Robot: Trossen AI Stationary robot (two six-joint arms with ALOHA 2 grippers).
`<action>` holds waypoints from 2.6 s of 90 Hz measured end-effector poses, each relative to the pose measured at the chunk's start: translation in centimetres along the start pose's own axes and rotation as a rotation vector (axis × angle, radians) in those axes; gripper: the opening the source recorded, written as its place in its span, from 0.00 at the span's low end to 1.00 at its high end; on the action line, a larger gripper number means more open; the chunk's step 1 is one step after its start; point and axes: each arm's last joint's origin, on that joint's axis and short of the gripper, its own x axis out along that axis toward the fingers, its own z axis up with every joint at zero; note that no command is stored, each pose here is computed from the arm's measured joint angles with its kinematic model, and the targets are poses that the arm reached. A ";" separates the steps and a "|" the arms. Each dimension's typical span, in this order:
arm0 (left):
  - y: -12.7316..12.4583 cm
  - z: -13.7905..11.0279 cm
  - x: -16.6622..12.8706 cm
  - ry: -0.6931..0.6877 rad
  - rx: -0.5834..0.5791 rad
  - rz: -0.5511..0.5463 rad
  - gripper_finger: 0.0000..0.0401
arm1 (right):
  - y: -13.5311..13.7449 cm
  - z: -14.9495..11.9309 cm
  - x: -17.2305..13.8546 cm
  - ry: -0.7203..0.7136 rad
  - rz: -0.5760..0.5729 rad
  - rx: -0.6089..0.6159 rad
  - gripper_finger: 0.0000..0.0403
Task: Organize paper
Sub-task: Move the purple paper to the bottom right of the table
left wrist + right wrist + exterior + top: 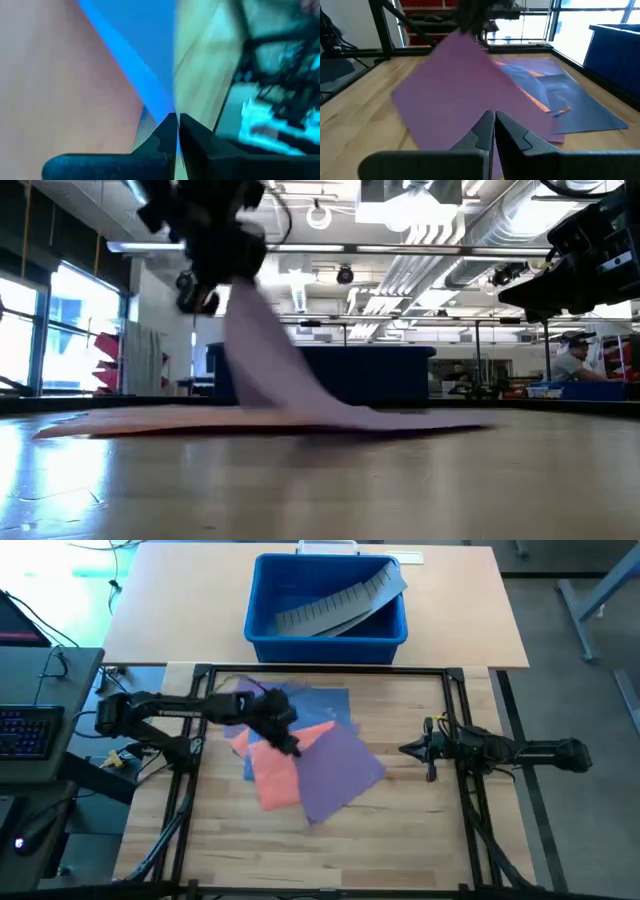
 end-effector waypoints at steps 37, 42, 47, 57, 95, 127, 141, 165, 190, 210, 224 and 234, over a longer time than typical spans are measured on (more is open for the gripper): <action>-10.2 10.0 -1.4 -0.339 0.711 -0.232 0.00 | 0.0 0.0 0.0 0.000 0.000 0.000 0.00; -10.9 9.5 1.0 -0.253 0.816 -0.275 0.00 | 0.0 0.0 0.0 0.000 0.000 0.000 0.00; -10.8 8.6 4.0 -0.171 0.896 -0.278 0.00 | 0.0 0.0 0.0 0.000 0.000 0.000 0.00; -9.5 6.5 9.4 -0.006 1.002 -0.227 0.00 | 0.0 0.0 0.0 0.000 0.000 0.000 0.00; -5.2 4.0 15.8 0.223 1.462 0.173 0.00 | 0.0 0.0 0.0 0.000 0.000 0.000 0.00; -5.9 5.1 18.5 -0.016 1.891 0.189 0.00 | 0.0 0.0 0.0 0.000 0.000 0.000 0.00; -6.9 3.5 20.2 -0.060 2.128 0.119 0.00 | 0.0 0.0 0.0 0.000 0.000 0.000 0.00; -7.9 1.3 20.9 -0.007 2.151 0.036 0.00 | 0.0 0.0 0.0 0.000 0.000 0.000 0.00; -4.2 0.8 21.2 0.351 1.984 0.475 0.00 | 0.0 0.0 0.0 0.000 0.000 0.000 0.00; -2.6 4.2 22.9 0.156 2.085 0.750 0.00 | 0.0 0.0 0.0 0.000 0.000 0.000 0.00; -1.6 5.4 23.2 0.107 2.229 0.558 0.00 | 0.0 0.0 0.0 0.000 0.000 0.000 0.00; -2.9 4.1 23.7 0.071 2.362 0.415 0.00 | 0.0 0.0 0.0 0.000 0.000 0.000 0.00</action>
